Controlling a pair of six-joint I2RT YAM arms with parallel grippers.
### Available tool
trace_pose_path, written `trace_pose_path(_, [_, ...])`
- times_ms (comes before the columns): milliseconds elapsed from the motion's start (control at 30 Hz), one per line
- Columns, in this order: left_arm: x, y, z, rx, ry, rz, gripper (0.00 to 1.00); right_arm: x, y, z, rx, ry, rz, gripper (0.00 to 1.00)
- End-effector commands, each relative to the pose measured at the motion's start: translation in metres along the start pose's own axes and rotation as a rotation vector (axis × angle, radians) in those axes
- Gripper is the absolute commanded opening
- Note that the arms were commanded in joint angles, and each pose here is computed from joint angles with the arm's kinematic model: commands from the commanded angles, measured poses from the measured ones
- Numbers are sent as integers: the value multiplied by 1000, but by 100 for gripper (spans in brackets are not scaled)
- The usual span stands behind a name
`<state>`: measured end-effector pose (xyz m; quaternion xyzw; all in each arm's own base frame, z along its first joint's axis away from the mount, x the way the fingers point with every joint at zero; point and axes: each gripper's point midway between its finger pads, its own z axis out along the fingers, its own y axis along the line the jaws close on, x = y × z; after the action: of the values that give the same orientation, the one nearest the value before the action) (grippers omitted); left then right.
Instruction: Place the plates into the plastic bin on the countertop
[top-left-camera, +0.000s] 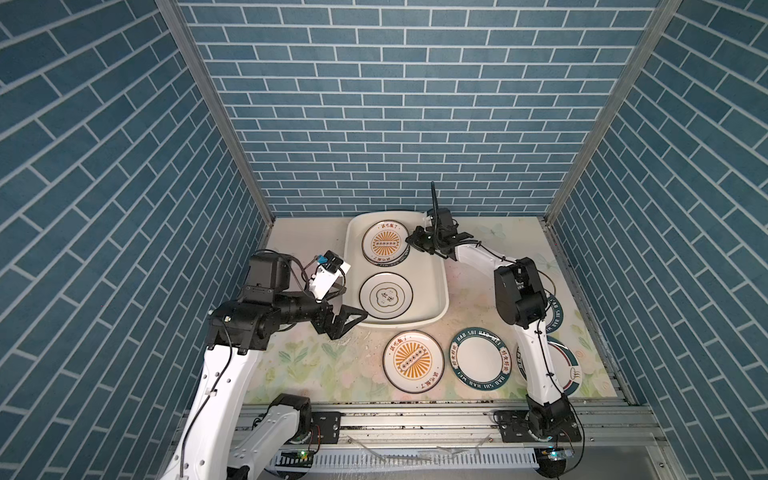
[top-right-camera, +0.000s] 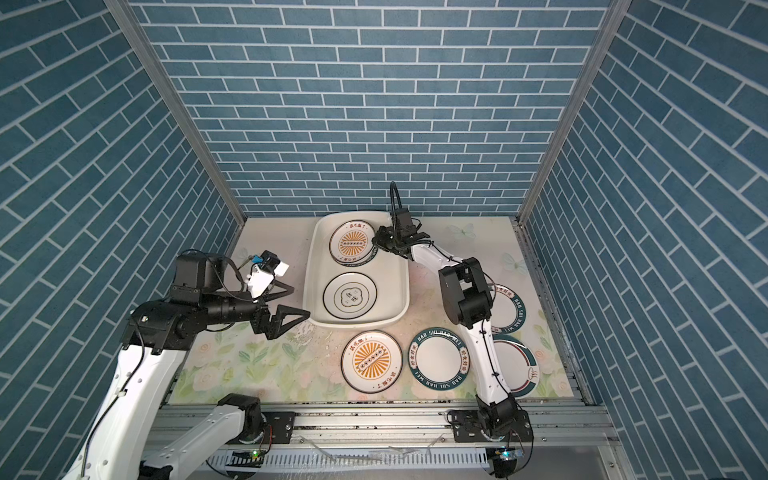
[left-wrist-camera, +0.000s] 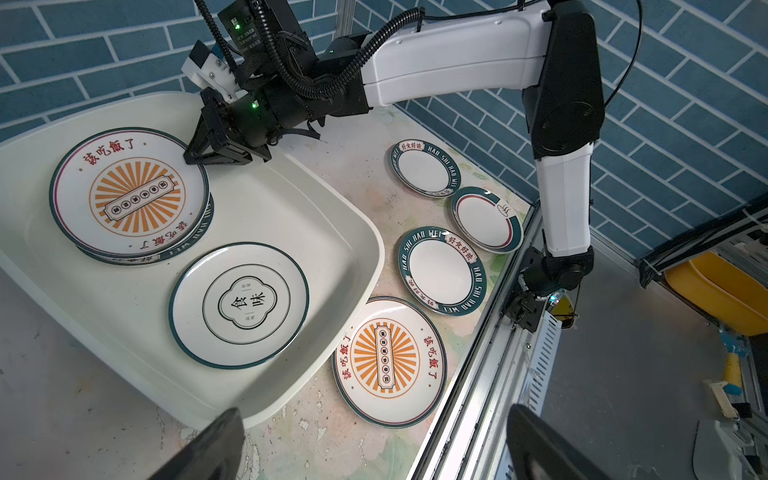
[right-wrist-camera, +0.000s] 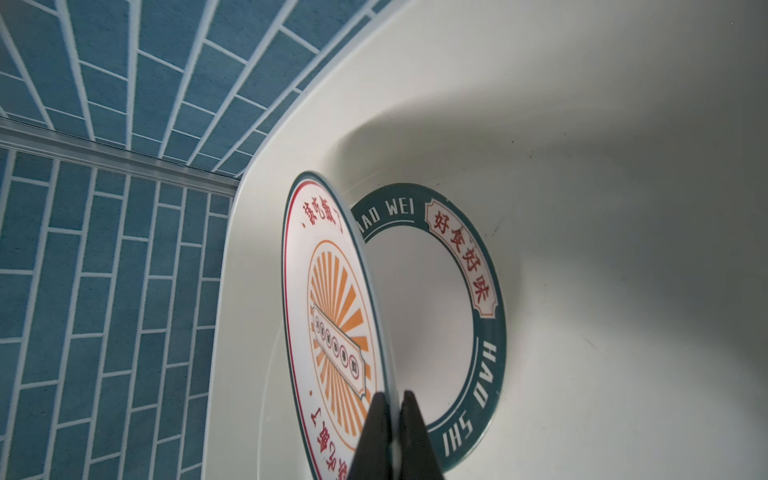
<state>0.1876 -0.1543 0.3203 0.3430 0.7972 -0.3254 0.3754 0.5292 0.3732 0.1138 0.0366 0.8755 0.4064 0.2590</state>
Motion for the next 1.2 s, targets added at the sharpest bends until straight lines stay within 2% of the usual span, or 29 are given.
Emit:
trace_pose_path(0, [1, -1, -2, 3, -3, -2, 100, -7, 12, 2, -59, -26, 30, 0])
trace_pose_path(1167, [-2, -6, -7, 4, -20, 8, 100, 5, -16, 20, -45, -4, 111, 0])
